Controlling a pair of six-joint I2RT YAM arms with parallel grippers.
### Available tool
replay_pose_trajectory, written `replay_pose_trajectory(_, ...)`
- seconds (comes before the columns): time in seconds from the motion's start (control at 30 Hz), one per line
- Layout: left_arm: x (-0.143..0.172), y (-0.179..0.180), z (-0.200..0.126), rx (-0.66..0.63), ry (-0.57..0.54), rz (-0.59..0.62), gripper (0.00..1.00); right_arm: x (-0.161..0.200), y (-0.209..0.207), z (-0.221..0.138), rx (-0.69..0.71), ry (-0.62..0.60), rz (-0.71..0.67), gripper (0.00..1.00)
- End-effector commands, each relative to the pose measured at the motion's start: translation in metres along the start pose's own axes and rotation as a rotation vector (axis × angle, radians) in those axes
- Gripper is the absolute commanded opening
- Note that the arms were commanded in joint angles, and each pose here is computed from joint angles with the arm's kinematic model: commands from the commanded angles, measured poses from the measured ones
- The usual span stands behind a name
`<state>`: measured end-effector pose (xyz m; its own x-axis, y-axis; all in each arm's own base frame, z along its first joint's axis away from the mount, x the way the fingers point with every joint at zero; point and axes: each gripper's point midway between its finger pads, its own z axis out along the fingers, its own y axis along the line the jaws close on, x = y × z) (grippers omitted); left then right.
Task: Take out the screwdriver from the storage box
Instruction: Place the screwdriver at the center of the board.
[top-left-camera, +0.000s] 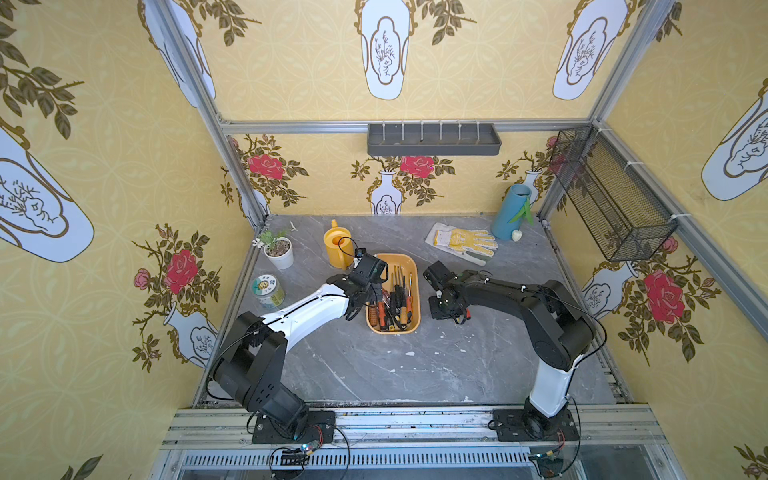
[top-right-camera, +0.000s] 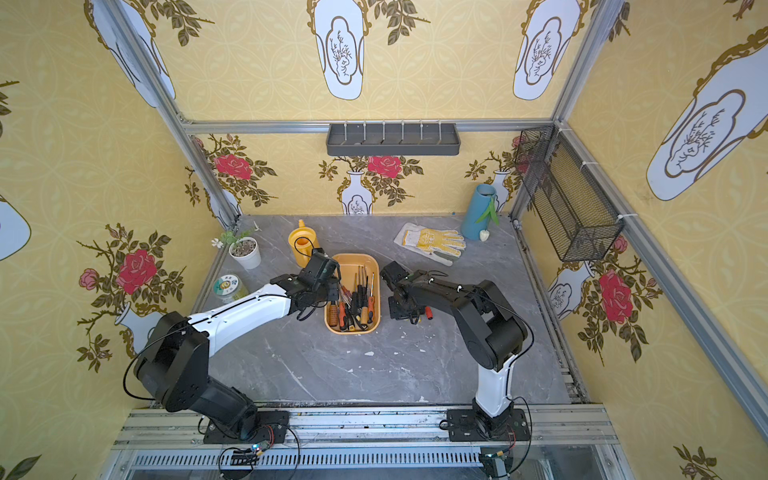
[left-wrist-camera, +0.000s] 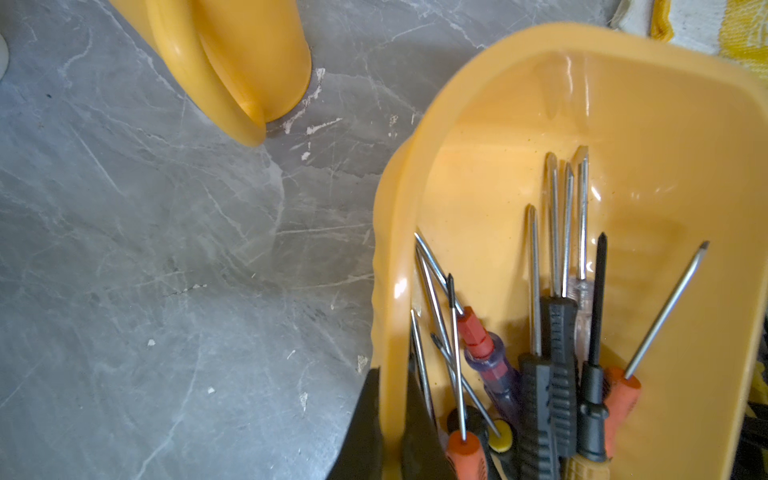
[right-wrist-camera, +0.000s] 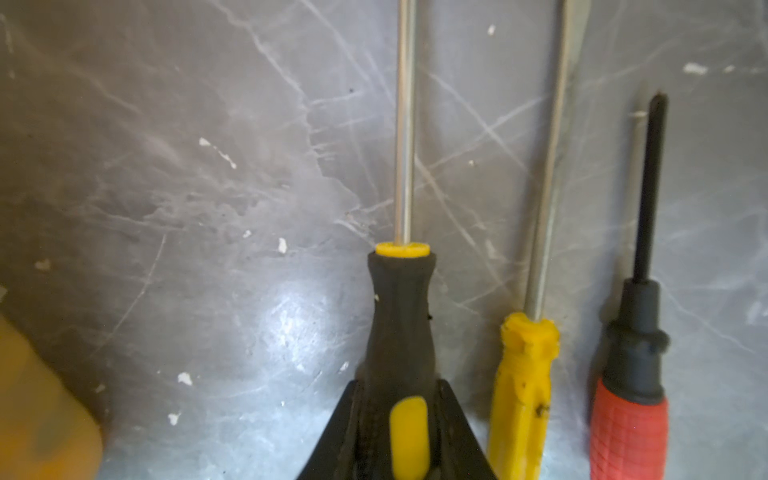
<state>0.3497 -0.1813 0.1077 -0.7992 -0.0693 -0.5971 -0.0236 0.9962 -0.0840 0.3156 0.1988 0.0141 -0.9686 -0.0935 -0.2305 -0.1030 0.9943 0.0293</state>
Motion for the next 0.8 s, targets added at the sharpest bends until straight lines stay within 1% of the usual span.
replay_pose_trajectory(0.0,-0.009,-0.004,0.000,0.009,-0.039,-0.018,0.00,0.004,-0.006,0.004,0.034,0.016,0.007,0.26)
replay_pose_trajectory(0.07,-0.009,-0.004,0.000,0.011,-0.039,-0.020,0.00,0.006,-0.007,0.005,0.036,0.022,0.008,0.32)
replay_pose_trajectory(0.27,-0.008,-0.003,0.001,0.004,-0.039,-0.017,0.00,0.007,-0.007,0.005,0.040,0.027,0.012,0.41)
replay_pose_trajectory(0.53,-0.008,-0.002,0.002,0.003,-0.037,-0.020,0.00,0.002,-0.005,-0.001,0.032,0.009,0.016,0.48)
replay_pose_trajectory(0.77,-0.005,-0.001,0.004,-0.001,-0.032,-0.022,0.00,-0.018,0.008,-0.029,-0.033,-0.082,0.012,0.51)
